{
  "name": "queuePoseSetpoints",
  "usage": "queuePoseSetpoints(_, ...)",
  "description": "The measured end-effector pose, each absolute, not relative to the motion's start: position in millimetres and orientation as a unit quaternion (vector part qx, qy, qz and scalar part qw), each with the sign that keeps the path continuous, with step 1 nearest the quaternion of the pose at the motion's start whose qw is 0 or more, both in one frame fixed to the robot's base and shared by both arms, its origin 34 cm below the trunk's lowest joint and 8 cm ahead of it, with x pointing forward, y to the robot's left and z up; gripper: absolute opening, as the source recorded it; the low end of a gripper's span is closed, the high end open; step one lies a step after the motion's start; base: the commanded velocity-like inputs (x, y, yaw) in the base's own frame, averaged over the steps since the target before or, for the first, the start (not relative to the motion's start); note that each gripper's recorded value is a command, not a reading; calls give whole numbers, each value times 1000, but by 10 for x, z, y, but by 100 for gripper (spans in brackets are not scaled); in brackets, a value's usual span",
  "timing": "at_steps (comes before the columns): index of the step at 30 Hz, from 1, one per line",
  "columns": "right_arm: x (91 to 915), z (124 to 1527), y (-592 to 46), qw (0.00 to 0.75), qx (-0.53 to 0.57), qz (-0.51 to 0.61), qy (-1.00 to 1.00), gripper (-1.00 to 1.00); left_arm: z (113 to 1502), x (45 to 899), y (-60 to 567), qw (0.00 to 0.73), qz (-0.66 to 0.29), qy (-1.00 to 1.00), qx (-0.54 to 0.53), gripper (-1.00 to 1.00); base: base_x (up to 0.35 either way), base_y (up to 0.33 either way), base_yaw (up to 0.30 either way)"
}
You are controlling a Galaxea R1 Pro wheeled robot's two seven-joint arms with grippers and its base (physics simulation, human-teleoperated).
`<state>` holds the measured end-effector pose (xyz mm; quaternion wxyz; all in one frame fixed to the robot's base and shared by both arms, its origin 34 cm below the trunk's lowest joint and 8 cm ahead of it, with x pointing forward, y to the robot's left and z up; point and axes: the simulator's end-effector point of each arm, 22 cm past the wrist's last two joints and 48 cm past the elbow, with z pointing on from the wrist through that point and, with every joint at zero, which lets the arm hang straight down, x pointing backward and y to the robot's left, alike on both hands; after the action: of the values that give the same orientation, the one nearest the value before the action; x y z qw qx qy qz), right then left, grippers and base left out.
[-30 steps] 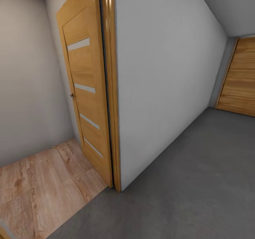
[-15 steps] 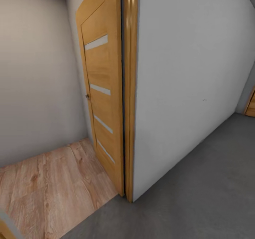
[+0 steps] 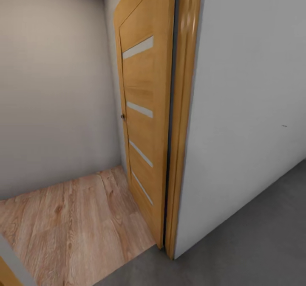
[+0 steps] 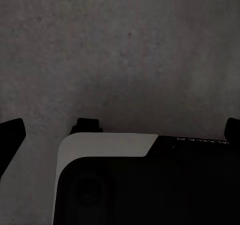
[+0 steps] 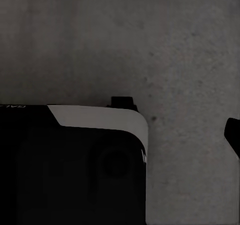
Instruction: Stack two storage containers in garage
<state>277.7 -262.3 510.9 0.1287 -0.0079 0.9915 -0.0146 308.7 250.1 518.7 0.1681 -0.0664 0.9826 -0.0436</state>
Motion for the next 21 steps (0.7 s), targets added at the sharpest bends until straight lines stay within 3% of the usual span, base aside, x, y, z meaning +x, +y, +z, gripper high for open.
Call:
queuePoseSetpoints(15,2777,5109,-2625,129,-8,-15,992,100,5187,3087,2500,168,-44,983,-66,100,306,0,268)
queuePoseSetpoints(21,2775,5109,-2631,128,-6,-15,992,100,5186,3086,2500,168,-44,983,-66,100,299,0,88)
